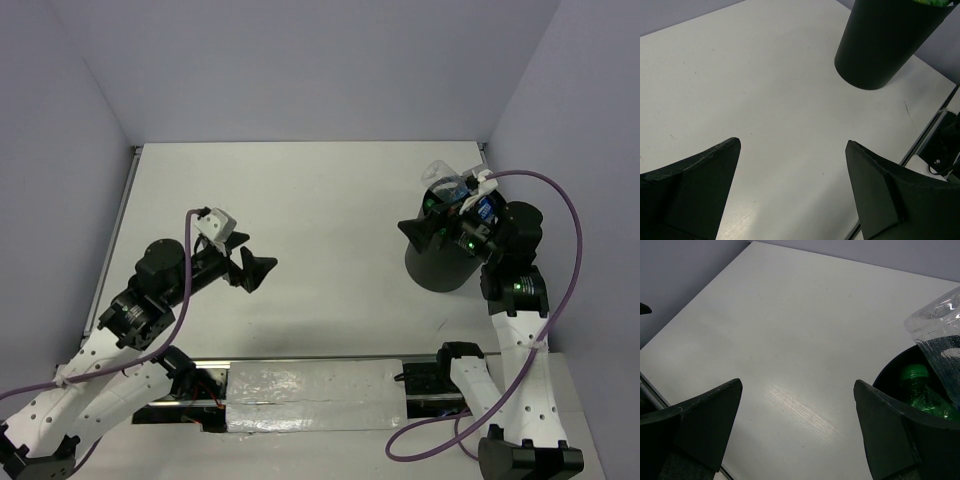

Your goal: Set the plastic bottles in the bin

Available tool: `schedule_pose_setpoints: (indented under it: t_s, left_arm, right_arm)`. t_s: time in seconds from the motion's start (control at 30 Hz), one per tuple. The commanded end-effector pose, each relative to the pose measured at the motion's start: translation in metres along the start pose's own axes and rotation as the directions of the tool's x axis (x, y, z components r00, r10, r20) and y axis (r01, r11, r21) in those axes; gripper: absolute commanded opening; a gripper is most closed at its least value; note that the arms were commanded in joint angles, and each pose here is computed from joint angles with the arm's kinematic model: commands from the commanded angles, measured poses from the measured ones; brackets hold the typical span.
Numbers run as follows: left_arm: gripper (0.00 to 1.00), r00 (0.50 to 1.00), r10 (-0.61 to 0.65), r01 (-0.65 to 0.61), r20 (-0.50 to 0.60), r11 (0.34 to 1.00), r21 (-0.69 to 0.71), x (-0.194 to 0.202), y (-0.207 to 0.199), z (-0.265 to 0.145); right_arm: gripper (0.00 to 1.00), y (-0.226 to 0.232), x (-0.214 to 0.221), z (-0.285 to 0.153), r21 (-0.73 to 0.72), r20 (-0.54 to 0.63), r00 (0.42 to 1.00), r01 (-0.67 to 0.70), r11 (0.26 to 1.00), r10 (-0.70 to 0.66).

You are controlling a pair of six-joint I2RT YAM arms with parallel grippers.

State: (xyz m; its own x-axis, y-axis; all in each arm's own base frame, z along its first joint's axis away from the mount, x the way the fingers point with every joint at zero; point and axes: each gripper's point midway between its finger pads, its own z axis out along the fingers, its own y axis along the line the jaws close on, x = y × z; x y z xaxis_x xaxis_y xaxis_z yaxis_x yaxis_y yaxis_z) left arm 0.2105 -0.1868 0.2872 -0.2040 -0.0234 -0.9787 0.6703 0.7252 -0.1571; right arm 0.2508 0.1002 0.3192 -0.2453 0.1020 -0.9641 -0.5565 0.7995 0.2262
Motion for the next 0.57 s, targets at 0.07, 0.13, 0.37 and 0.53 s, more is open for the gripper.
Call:
schedule_pose_setpoints:
  t_s: [0.07,0.13,0.37,0.53]
  left_arm:
    - [0.99,0.999,0.008,-0.009,0.034,1.000,0.027,-0.0125,-0.0032,0.0005]
    - [0.99,0.999,0.008,-0.009,0.033,1.000,0.030,-0.0124,-0.0035,0.0008]
    - [0.99,1.000,0.001,-0.001,0.014,1.000,0.027,-0.0086,-0.0023,0.0035]
    - [0.99,1.000,0.002,-0.002,0.021,1.000,0.021,-0.0098,-0.0011,0.0024]
  right_arm:
    - [1.00,0.0078,-0.0166,-0.0038,-0.025,0.031,0.998,0.054,0.998,-0.053]
    - [1.00,0.0076,-0.0166,-0.0038,-0.023,0.031,0.998,0.054,0.998,-0.053]
    - [1.00,0.0055,-0.0162,-0.0038,-0.013,0.033,0.998,0.059,0.998,-0.059]
    - [1.00,0.0018,-0.0119,-0.0023,-0.004,0.033,0.997,0.072,0.997,-0.072]
